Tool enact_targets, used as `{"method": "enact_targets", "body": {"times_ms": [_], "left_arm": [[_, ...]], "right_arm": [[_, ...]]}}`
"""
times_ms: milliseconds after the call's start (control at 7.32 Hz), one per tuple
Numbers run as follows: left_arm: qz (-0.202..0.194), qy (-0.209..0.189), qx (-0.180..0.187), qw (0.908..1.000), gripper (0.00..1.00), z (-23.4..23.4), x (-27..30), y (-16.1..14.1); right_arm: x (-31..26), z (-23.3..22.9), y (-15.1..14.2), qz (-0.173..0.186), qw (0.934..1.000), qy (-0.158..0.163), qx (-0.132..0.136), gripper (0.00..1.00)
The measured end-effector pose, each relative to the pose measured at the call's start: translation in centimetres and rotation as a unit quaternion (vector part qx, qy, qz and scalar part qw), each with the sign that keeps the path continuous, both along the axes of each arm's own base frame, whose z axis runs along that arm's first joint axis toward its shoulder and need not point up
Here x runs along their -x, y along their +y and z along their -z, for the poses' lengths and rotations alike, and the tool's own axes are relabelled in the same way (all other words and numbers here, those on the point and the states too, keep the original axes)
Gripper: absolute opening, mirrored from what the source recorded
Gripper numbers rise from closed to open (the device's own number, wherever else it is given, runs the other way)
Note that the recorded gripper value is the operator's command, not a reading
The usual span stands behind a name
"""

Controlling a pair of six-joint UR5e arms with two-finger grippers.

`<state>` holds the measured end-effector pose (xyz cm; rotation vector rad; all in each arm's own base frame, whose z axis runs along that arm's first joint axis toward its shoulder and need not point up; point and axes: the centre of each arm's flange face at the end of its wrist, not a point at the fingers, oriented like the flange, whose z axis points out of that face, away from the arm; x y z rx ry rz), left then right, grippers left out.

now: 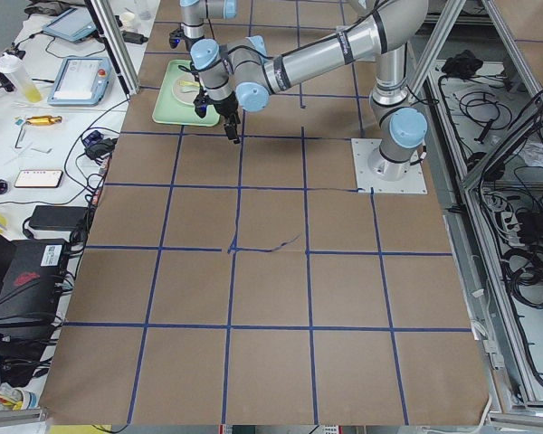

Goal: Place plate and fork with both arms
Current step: 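Lower the right gripper over the plate and grasp the yellow fork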

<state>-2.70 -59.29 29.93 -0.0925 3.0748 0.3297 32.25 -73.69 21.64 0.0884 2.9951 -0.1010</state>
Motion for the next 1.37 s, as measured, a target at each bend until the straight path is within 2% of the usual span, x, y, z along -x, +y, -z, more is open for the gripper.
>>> {"method": "enact_targets", "body": {"times_ms": [683, 1230, 1366], "left_arm": [[0.003, 0.001, -0.003, 1.0, 1.0, 0.4, 0.0, -0.1], [0.01, 0.002, 0.001, 1.0, 1.0, 0.5, -0.1, -0.3], [0.01, 0.002, 0.0, 1.0, 1.0, 0.7, -0.2, -0.3]], "right_arm": [[-0.8, 1.7, 0.2, -0.005, 1.0, 0.003, -0.006, 0.49], [-0.5, 2.0, 0.2, -0.009, 0.9997, 0.02, -0.005, 0.49], [-0.5, 2.1, 0.2, -0.009, 0.9997, 0.021, -0.005, 0.45]]}}
